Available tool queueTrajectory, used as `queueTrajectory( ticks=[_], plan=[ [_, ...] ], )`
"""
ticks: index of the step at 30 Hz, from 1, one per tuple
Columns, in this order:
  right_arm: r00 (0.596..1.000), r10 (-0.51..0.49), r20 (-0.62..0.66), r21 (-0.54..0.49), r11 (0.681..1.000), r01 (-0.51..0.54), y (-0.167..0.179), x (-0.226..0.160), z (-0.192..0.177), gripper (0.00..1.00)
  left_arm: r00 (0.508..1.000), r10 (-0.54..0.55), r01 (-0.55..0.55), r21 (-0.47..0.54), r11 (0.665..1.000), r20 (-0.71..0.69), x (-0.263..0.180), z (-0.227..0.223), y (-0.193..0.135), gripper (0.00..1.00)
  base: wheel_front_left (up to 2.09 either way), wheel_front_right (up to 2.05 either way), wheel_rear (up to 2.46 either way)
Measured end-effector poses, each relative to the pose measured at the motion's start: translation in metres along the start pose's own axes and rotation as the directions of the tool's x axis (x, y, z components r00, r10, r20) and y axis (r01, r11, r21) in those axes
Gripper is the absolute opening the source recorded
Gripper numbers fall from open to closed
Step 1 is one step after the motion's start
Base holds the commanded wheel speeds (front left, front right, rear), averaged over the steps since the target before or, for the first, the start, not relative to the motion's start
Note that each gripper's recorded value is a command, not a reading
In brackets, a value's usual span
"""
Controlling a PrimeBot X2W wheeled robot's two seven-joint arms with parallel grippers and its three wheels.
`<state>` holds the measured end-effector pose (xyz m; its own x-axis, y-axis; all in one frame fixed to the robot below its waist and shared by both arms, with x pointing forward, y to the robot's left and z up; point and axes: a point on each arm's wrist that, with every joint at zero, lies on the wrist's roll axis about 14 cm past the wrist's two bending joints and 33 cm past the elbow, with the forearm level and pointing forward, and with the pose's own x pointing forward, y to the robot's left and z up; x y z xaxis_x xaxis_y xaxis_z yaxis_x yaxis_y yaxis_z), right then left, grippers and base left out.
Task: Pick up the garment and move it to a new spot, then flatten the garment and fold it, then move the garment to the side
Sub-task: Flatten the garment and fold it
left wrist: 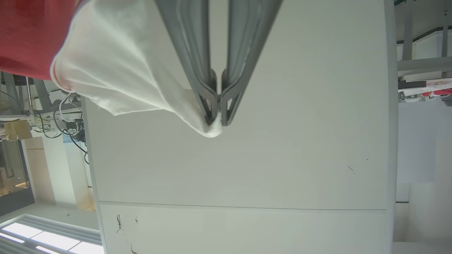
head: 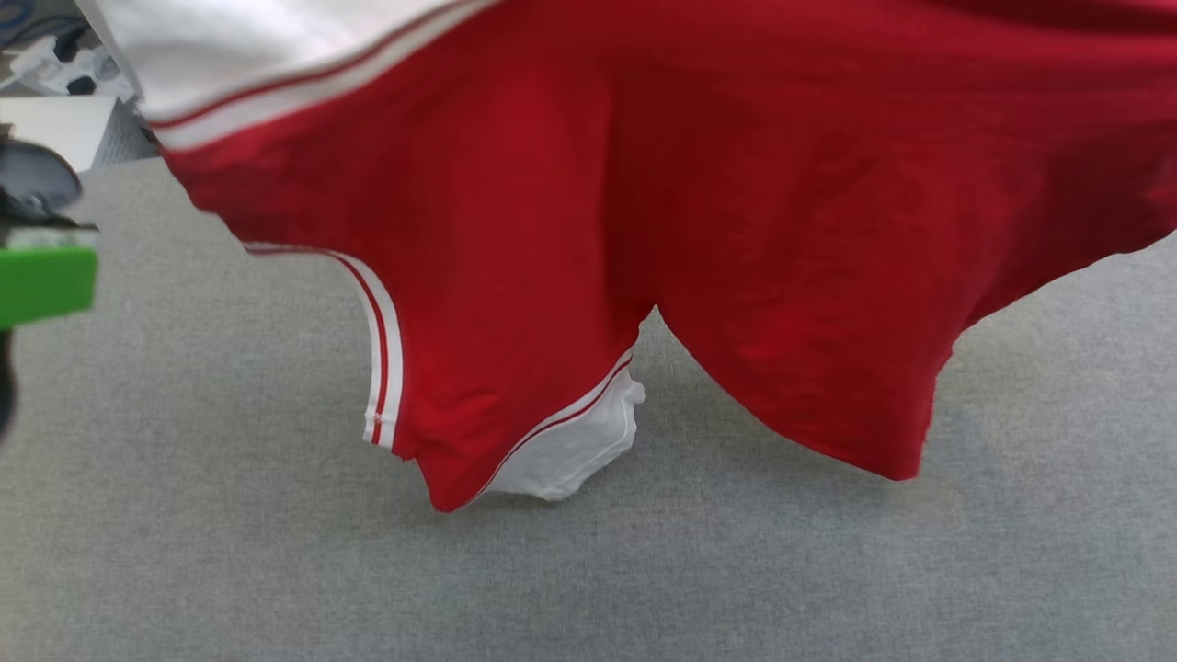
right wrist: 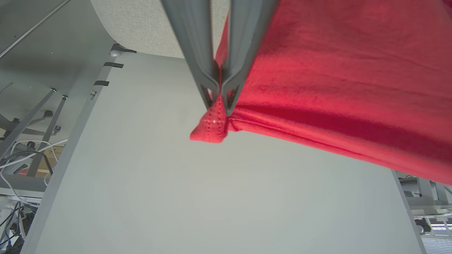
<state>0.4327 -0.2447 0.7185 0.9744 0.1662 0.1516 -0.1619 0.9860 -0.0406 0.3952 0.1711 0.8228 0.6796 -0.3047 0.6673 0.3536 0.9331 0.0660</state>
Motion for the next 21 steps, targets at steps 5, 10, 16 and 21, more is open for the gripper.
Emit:
queueTrajectory(
  ticks=[5,10,16,21],
  plan=[
    [1.000,-0.005,0.023,-0.029,1.000,0.006,-0.006,0.026,0.000,0.00,0.999,-0.034,0.035,0.047,0.998,-0.030,0.025,-0.012,0.011,0.00,0.00,0.00,0.00],
    [1.000,-0.016,0.023,-0.064,0.998,0.017,-0.016,0.060,-0.006,0.00,0.993,-0.052,0.061,0.080,0.995,-0.104,0.050,-0.042,0.030,0.00,0.00,0.00,0.00],
    [0.998,-0.026,0.049,-0.109,0.994,0.032,-0.029,0.113,-0.010,0.00,0.985,-0.070,0.089,0.117,0.989,-0.157,0.086,-0.081,0.052,0.00,0.00,0.00,0.00],
    [0.996,-0.039,0.083,-0.145,0.988,0.051,-0.036,0.165,-0.014,0.00,0.983,-0.056,0.086,0.175,0.981,-0.172,0.123,-0.115,0.075,0.00,0.00,0.00,0.00]
  ],
)
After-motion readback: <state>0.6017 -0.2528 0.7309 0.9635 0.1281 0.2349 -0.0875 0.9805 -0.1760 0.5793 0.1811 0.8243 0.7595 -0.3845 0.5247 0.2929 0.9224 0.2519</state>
